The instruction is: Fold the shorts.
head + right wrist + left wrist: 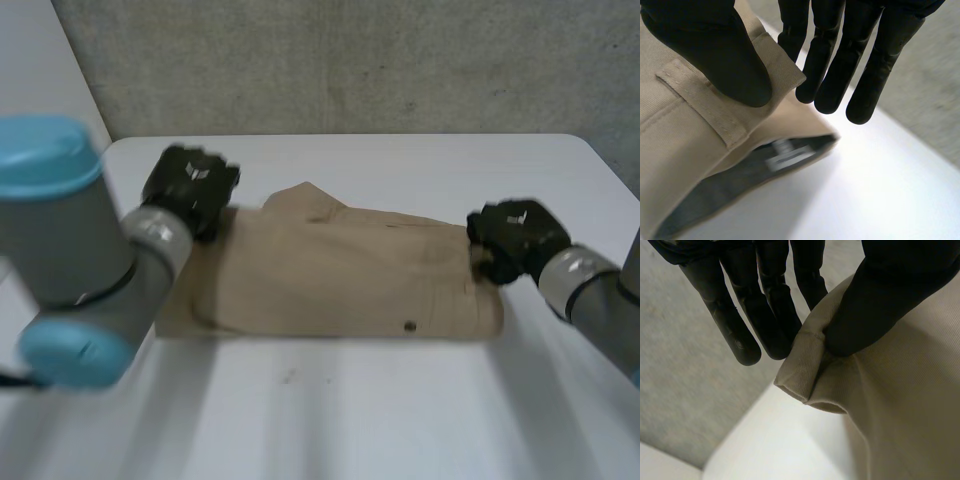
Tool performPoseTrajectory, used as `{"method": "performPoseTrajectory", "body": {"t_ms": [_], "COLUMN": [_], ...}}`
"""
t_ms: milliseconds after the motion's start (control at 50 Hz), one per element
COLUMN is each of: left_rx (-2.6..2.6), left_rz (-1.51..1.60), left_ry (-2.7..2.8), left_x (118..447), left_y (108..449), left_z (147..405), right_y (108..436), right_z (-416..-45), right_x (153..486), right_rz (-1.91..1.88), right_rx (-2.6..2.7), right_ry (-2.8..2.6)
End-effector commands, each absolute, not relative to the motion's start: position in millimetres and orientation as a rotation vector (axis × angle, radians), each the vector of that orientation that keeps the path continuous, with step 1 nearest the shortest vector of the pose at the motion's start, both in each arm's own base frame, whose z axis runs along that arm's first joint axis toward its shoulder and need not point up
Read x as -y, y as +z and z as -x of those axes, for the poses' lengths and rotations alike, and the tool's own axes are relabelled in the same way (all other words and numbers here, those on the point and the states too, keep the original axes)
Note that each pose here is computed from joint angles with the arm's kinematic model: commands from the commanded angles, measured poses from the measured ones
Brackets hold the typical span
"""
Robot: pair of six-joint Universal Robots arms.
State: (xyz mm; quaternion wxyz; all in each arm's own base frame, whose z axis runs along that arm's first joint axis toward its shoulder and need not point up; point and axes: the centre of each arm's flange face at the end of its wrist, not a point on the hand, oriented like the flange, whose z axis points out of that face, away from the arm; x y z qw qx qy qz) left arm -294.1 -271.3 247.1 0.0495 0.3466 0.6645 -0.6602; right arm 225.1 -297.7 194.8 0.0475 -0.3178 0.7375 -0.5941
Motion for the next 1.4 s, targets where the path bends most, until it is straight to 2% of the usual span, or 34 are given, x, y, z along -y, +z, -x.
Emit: {"method": "performPoseTrajectory", "body": {"t_ms": [20,120,200,300,400,540,600,700,780,860,900,1020,1160,1300,1400], "left_rx": [-1.935,-1.863,-1.819,-1.746,-1.684,-1.654,-1.664,-1.700,-1.822,-1.966,-2.060,-2.220,-2.314,-2.339,-2.334], "left_rz": [-1.041,-0.999,-1.011,-1.034,-1.013,-0.902,-0.854,-0.782,-0.779,-0.725,-0.713,-0.685,-0.698,-0.667,-0.675], "left_ry": [-2.086,-2.173,-2.224,-2.317,-2.381,-2.405,-2.399,-2.402,-2.373,-2.384,-2.375,-2.306,-2.166,-2.126,-2.139], "left_x": [337,377,401,415,421,425,423,405,380,349,328,286,257,249,243], "left_y": [227,204,173,144,123,121,127,177,212,239,241,237,201,173,167], "left_z": [334,356,371,383,387,386,386,386,368,344,332,303,278,265,265], "right_y": [203,191,174,132,111,119,151,220,259,273,270,228,187,148,138], "right_z": [-237,-245,-251,-265,-268,-278,-279,-271,-262,-254,-251,-242,-238,-238,-238], "right_x": [344,377,399,420,433,440,439,418,391,361,349,313,288,301,313], "right_rz": [0.914,0.855,0.834,0.854,0.904,0.891,0.808,0.611,0.579,0.633,0.659,0.744,0.790,0.703,0.634], "right_rx": [-2.202,-2.171,-2.159,-2.189,-2.235,-2.121,-2.050,-1.930,-1.884,-1.934,-1.986,-2.247,-2.353,-2.305,-2.264], "right_ry": [-2.025,-2.148,-2.193,-2.174,-2.234,-2.355,-2.408,-2.428,-2.432,-2.348,-2.279,-1.944,-1.760,-1.796,-1.837]}}
